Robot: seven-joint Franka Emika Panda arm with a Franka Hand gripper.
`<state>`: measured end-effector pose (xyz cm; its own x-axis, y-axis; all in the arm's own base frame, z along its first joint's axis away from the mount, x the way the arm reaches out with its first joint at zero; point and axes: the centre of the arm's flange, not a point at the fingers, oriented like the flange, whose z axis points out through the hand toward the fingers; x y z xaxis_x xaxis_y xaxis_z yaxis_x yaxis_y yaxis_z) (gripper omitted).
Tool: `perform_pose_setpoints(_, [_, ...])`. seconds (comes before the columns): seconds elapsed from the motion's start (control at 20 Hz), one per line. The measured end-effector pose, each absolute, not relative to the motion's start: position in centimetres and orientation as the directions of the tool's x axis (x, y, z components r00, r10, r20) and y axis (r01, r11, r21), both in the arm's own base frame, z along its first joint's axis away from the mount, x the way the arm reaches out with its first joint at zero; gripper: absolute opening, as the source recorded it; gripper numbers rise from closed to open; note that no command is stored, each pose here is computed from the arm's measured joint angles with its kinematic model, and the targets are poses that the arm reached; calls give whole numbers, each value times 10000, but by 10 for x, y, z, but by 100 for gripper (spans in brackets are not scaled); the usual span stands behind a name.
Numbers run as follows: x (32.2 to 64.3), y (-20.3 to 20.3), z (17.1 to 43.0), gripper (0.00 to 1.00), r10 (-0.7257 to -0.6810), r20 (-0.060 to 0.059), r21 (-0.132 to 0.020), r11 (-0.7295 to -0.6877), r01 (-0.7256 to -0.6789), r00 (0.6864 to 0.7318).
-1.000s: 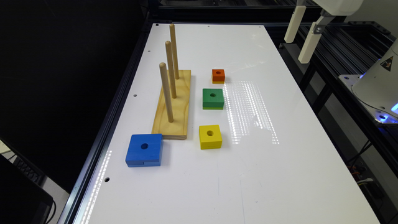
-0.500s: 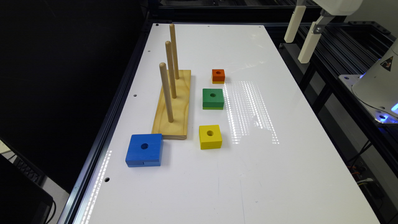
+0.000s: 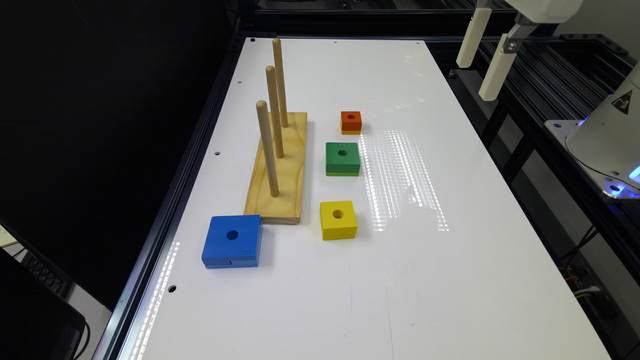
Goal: Pick up green block.
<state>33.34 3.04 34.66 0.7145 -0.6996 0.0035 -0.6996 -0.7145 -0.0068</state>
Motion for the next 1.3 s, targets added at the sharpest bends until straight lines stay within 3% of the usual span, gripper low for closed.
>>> perform_pose_setpoints(0.25, [334,30,347,100,-6999,64,-100,-7143,-6998,7143])
perform_pose_setpoints(0.85, [342,28,354,100,-7061,240,-301,-7081,-7055,7077])
perform_pose_setpoints(1.3, [359,29,352,100,-7055,250,-380,-7087,-7045,7083])
